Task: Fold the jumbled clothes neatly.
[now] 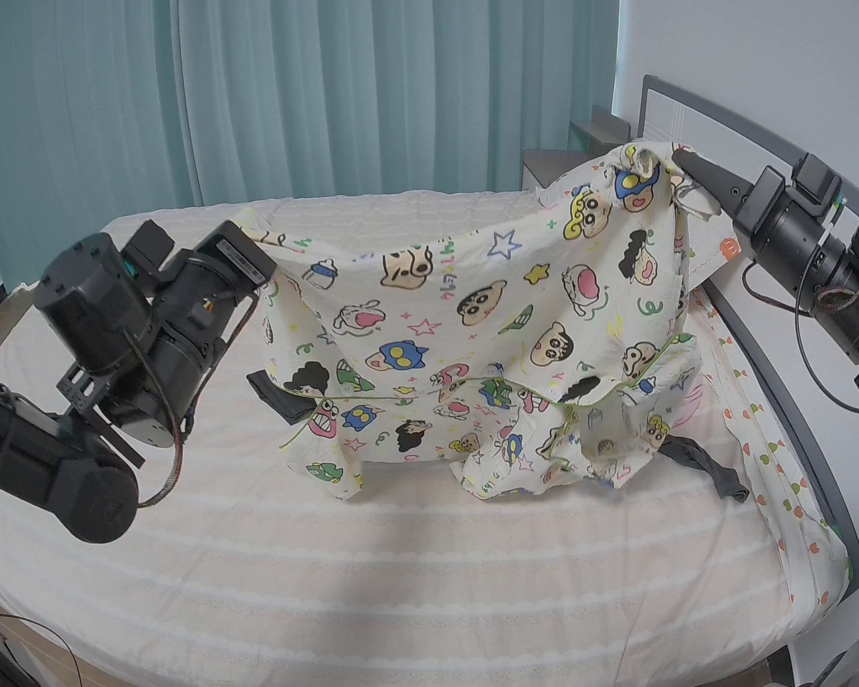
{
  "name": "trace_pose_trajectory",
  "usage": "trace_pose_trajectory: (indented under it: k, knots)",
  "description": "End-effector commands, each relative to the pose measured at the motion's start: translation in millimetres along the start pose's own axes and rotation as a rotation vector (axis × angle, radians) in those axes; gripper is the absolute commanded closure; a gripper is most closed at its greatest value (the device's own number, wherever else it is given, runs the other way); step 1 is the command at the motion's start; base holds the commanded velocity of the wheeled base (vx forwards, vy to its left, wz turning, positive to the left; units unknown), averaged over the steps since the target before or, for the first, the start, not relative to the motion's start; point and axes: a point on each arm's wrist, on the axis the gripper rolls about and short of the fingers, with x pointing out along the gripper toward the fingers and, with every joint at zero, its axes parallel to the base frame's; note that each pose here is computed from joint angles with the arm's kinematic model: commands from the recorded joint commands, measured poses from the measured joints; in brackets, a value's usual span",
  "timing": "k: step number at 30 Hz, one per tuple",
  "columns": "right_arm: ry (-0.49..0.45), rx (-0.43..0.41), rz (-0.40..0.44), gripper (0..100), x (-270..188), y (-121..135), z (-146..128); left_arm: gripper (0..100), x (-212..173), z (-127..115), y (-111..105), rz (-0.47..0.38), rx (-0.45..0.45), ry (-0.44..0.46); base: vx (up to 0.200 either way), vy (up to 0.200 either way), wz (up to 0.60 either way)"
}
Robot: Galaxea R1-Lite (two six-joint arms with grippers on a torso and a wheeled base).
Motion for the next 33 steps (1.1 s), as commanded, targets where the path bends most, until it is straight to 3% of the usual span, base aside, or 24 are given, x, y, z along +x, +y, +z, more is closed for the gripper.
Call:
trace_pose_trajectory:
  k: [1,5,12,21,33]
  knots:
    - [0.063,0.024,-0.020,100,-10,-2,-18,100,-22,17,-7,-0.030,-0.024,-0.015,0.000,0.000,0.00]
    - [0.149,0.052,-0.072,100,-30,-14,-44,100,-41,5,1,-0.016,-0.006,0.063,0.000,0.000,0.00]
    - [0.038,0.029,-0.055,100,-32,-14,-37,100,-58,6,7,0.001,-0.019,0.089,0.000,0.000,0.00]
    - [0.016,0.046,-0.046,100,-39,-4,-51,100,-72,3,12,0.012,-0.091,0.122,0.000,0.000,0.00]
    - [0.000,0.054,0.016,100,-31,9,-65,100,-74,-3,13,0.011,-0.114,0.151,-0.200,0.000,0.00]
